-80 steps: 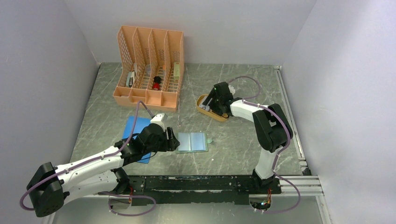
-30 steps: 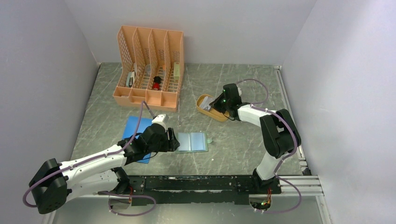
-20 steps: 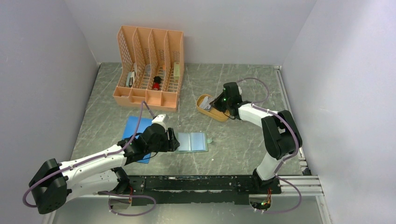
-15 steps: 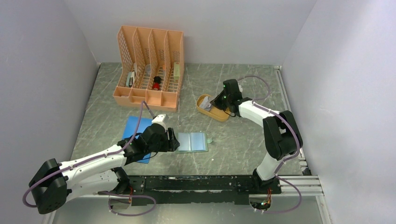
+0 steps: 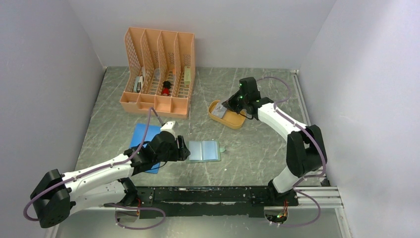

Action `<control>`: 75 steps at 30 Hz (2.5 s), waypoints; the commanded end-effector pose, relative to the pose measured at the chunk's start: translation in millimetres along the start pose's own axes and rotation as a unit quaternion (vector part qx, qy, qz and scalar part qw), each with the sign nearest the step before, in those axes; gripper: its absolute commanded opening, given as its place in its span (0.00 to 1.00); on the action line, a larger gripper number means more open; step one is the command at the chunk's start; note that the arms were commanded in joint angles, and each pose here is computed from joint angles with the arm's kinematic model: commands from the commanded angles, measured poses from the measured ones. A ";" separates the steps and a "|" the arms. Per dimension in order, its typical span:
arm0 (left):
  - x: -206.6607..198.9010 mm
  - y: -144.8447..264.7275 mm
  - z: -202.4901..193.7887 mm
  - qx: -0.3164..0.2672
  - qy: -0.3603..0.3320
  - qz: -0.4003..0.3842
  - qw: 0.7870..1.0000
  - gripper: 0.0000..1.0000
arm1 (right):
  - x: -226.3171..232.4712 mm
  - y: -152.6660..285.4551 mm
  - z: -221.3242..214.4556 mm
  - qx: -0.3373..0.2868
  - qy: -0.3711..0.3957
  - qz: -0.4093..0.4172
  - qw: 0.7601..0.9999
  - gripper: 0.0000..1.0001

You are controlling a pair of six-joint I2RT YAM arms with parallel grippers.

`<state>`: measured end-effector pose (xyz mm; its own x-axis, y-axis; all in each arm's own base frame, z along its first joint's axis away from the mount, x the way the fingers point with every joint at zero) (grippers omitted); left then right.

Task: Put the credit cards into the card holder
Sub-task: Pick up the credit card from the storage box, then insert the credit card into the card holder.

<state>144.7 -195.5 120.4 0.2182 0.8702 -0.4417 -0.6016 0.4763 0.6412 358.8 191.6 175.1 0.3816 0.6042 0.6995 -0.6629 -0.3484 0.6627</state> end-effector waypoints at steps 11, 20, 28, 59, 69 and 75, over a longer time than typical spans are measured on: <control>-8.1 8.3 15.8 -0.038 0.004 -0.025 0.999 0.62 | -1.3 97.2 -76.3 0.117 0.263 0.175 0.942 0.00; -11.6 -10.0 11.0 -0.022 -0.001 -0.024 0.999 0.61 | -71.5 90.5 -147.5 0.187 0.292 0.177 0.921 0.00; 0.2 -33.3 -2.6 0.008 -0.012 0.021 1.000 0.60 | -86.4 67.0 -161.9 0.225 0.256 0.171 0.924 0.00; 25.9 -47.4 -31.3 0.050 -0.008 0.075 0.996 0.51 | -107.8 32.9 -174.4 0.252 0.210 0.128 0.936 0.00; 29.0 -48.2 -34.9 0.057 -0.010 0.081 0.995 0.44 | -107.4 29.5 -180.0 0.269 0.202 0.146 0.930 0.00; 30.4 -50.4 -37.9 0.063 -0.012 0.083 0.994 0.36 | -103.2 29.7 -181.9 0.271 0.203 0.162 0.927 0.00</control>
<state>156.3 -204.6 63.8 0.1628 0.9281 -0.3349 -0.5508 0.3671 0.7496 183.7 245.5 73.2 -0.1093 0.6127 0.7827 -0.2475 -0.7794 0.5756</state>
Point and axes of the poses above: each gripper's point midway between its finger pads, its own y axis back along the fingers, its own x axis along the line the jaws close on, z = x × y, the point moved 6 cm from there along y, back along the fingers, and after that the axes turned 1 degree about -y, right-handed, at the moved point
